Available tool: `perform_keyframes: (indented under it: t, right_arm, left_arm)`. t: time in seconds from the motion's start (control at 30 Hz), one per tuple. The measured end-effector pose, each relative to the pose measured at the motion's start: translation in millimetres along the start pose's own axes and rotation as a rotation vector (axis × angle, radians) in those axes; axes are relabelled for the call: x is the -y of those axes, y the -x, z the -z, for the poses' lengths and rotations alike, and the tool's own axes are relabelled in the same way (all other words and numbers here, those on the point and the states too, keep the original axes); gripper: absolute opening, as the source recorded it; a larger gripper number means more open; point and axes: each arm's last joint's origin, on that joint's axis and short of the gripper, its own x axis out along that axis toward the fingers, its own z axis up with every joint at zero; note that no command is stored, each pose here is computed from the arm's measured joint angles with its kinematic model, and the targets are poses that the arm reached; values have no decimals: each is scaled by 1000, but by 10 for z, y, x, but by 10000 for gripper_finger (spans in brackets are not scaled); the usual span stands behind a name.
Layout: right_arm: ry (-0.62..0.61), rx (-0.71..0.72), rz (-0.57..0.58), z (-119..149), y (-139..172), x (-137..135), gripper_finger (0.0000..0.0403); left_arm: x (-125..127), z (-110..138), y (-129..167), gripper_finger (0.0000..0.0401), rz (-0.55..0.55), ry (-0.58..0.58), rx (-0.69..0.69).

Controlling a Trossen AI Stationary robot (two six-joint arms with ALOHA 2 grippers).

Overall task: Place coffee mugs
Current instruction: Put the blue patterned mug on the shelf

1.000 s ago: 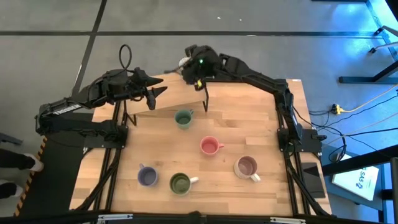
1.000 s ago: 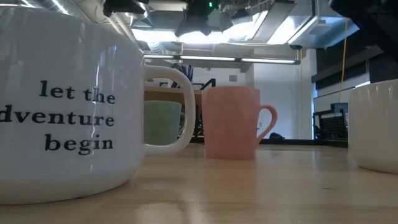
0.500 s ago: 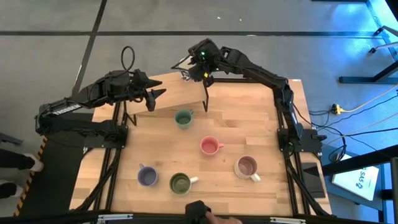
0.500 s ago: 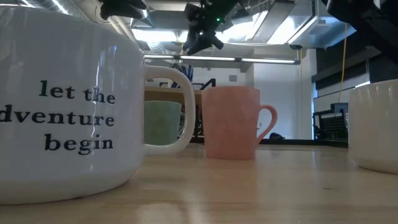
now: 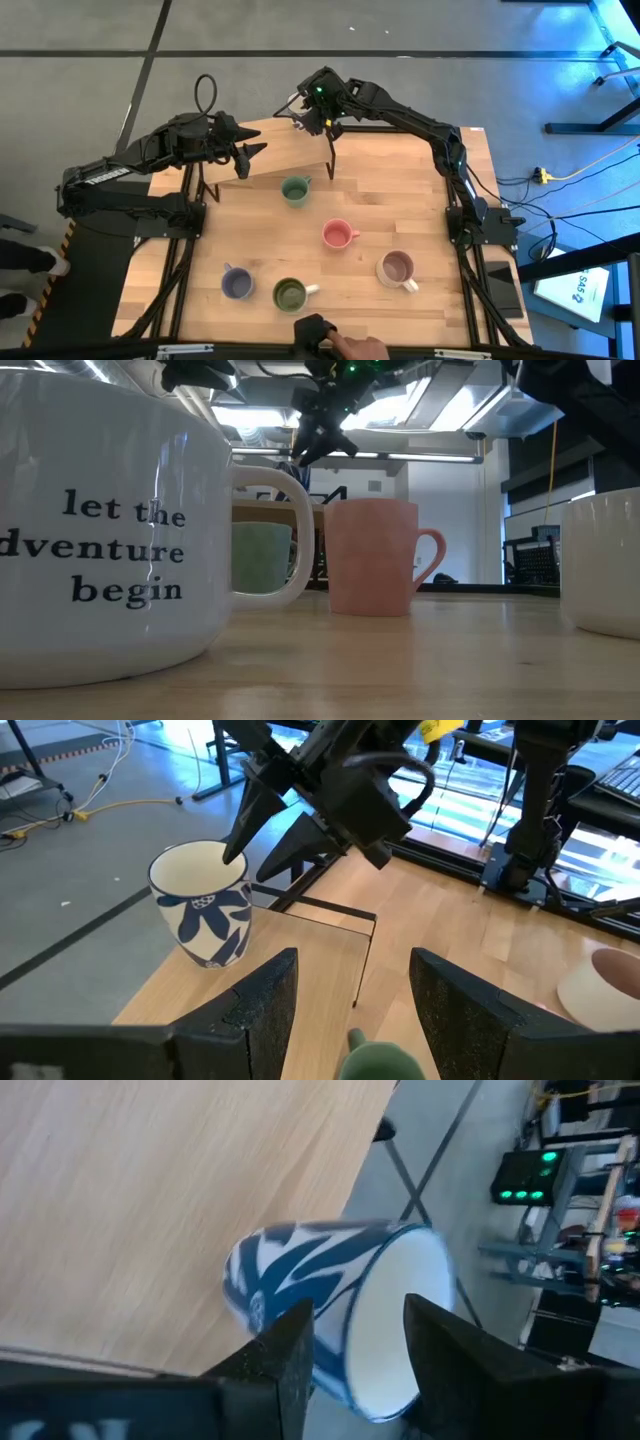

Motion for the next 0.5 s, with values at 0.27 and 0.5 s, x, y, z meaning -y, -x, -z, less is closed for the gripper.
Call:
perform_keyframes:
  t: [0.27,0.5]
  right_arm:
    - [-2,-22,-24,41,-49,-23,143]
    - [0,-8,37,-2,344,70,143]
  left_arm:
    - [-27,-6,-9,188,-90,-3,15]
    - [-208,-140,-292,188,-243,23,110]
